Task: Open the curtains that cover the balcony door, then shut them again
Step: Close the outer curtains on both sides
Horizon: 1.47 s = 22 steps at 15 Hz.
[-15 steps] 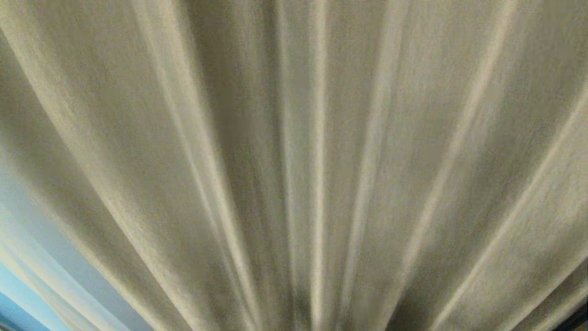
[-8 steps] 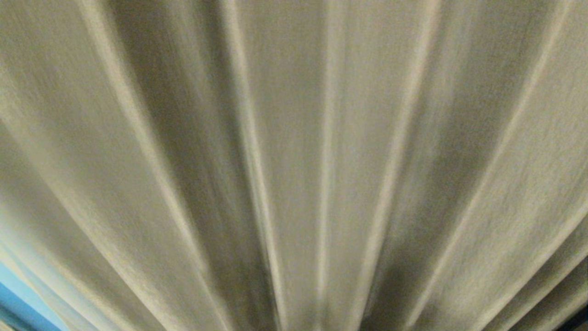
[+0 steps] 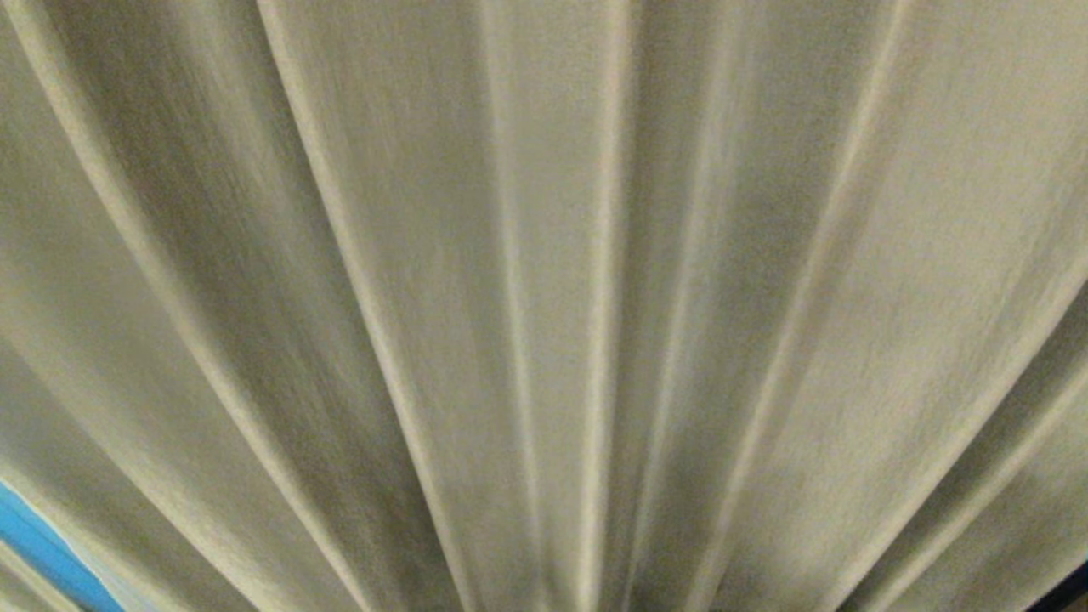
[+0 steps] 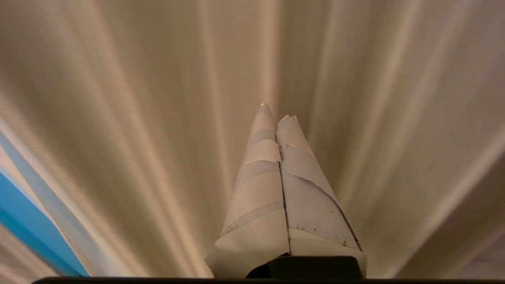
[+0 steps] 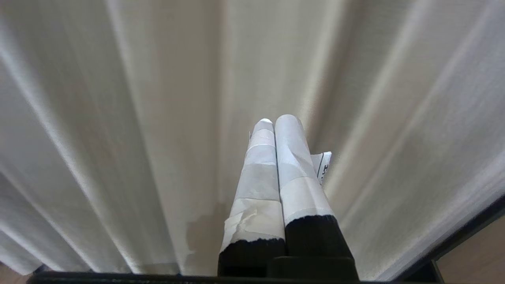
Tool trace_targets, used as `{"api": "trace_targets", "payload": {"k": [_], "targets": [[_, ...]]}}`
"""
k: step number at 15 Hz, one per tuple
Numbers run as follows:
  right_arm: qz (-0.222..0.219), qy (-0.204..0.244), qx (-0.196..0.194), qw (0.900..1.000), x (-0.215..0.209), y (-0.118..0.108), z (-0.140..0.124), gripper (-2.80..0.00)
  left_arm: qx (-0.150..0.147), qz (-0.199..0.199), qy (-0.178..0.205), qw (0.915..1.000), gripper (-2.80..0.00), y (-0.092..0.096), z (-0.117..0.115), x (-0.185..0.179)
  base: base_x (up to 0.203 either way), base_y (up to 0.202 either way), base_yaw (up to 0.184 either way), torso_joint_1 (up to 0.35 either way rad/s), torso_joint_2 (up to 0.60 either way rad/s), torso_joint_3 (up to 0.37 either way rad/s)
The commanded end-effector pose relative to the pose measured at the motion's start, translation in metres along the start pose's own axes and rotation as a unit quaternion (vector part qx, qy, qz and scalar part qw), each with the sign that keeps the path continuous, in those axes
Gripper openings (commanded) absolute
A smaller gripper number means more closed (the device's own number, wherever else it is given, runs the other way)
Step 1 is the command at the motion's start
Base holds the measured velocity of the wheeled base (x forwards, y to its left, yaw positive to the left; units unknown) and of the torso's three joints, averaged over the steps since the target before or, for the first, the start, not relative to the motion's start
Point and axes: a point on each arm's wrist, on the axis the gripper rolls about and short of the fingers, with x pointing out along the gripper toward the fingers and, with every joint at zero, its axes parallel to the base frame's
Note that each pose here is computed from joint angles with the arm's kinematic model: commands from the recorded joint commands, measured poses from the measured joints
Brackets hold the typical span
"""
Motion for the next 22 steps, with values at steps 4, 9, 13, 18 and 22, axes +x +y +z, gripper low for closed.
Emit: {"api": "trace_targets", "payload": {"k": [4, 9, 13, 18, 22], "targets": [[0.001, -0.002, -0.001, 1.000, -0.0002, 0.0000, 0.0001, -2.80, 0.000, 0.000, 0.000, 1.0000, -2.80, 0.0000, 0.0000, 0.0000, 0.000, 0.000, 0.000, 0.000, 0.00, 0.000], [0.001, -0.002, -0.001, 1.000, -0.0002, 0.0000, 0.0001, -2.80, 0.001, 0.000, 0.000, 1.0000, -2.80, 0.0000, -0.0001, 0.0000, 0.000, 0.000, 0.000, 0.000, 0.00, 0.000], [0.001, -0.001, -0.001, 1.000, -0.0002, 0.0000, -0.0001, -2.80, 0.001, 0.001, 0.000, 1.0000, -2.80, 0.0000, -0.0001, 0.0000, 0.000, 0.000, 0.000, 0.000, 0.00, 0.000], [0.001, -0.001, -0.001, 1.000, -0.0002, 0.0000, -0.0001, -2.80, -0.001, 0.002, 0.000, 1.0000, -2.80, 0.0001, -0.0001, 0.0000, 0.000, 0.000, 0.000, 0.000, 0.00, 0.000], [0.001, -0.001, -0.001, 1.000, -0.0002, 0.0000, 0.0000, -2.80, -0.004, 0.002, 0.000, 1.0000, -2.80, 0.0001, -0.0001, 0.0000, 0.000, 0.000, 0.000, 0.000, 0.00, 0.000]]}}
